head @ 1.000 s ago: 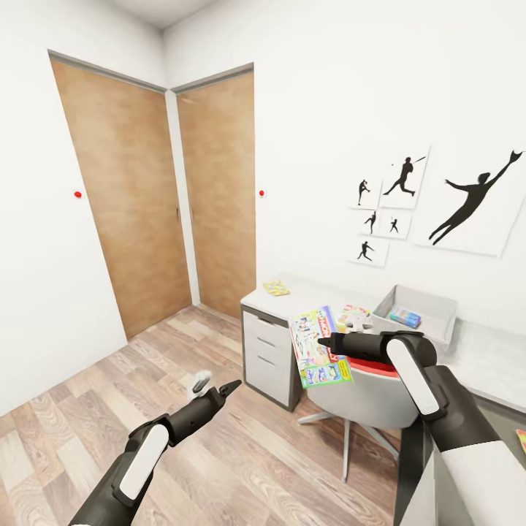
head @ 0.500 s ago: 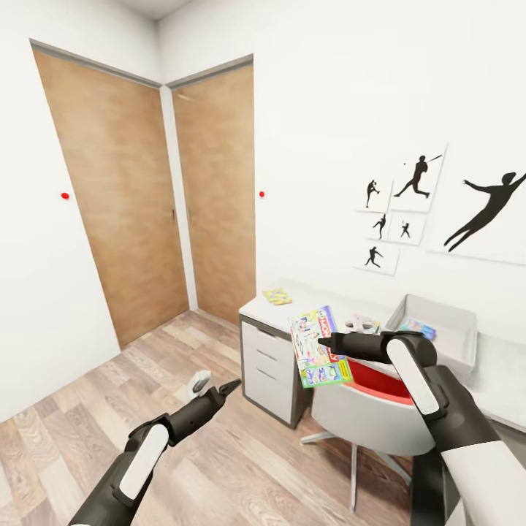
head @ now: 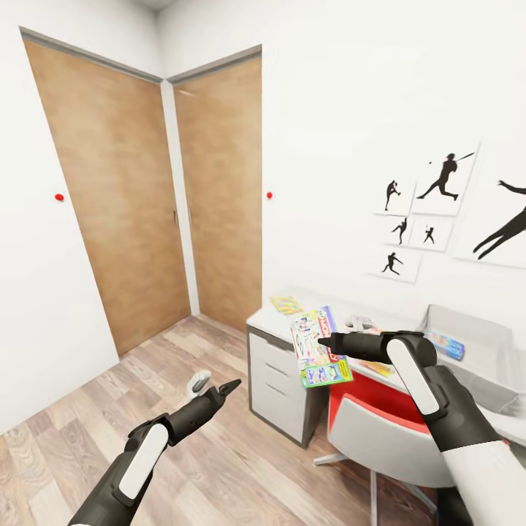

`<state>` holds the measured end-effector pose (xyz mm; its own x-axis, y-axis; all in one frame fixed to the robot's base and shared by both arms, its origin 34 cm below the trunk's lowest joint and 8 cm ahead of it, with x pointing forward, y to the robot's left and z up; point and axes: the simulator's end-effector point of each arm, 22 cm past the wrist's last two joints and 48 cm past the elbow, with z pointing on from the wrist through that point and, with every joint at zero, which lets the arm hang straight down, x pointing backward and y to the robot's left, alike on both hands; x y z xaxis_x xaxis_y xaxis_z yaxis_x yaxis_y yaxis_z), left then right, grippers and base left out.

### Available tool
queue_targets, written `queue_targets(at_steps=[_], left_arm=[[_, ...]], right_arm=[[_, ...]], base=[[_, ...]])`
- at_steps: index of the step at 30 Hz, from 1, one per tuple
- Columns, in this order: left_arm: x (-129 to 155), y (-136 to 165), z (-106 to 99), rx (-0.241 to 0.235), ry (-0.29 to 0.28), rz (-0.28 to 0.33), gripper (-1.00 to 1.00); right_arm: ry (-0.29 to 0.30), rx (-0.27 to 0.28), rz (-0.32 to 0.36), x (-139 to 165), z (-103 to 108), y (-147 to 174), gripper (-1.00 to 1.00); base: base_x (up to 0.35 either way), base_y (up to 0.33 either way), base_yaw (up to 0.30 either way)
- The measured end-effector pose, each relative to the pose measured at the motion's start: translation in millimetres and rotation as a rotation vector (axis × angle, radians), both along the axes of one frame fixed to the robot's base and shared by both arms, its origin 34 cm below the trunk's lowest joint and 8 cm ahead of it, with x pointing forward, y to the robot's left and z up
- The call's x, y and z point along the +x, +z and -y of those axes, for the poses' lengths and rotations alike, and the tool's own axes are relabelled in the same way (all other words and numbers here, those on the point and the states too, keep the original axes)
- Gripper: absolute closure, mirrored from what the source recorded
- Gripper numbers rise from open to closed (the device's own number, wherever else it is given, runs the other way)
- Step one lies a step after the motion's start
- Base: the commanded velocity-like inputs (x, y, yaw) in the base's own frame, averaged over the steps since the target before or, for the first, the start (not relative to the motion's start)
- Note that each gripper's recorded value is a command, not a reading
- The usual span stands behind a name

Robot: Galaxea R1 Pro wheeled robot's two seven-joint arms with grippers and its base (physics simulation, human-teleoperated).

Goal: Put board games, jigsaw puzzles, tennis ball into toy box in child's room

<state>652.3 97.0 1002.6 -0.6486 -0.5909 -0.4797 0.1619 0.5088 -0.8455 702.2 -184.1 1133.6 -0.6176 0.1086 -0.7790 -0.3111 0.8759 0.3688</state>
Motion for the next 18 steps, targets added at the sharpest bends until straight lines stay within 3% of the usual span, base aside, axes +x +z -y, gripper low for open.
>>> queue_targets(at_steps=[18], left_arm=[[0.6,2.2,0.1,0.0,0.001,0.006,-1.0]], right_arm=[[0.003,-0.001,0.014,-0.6,2.4,5.0,1.0]], base=[[0.274,0.212,0.0]])
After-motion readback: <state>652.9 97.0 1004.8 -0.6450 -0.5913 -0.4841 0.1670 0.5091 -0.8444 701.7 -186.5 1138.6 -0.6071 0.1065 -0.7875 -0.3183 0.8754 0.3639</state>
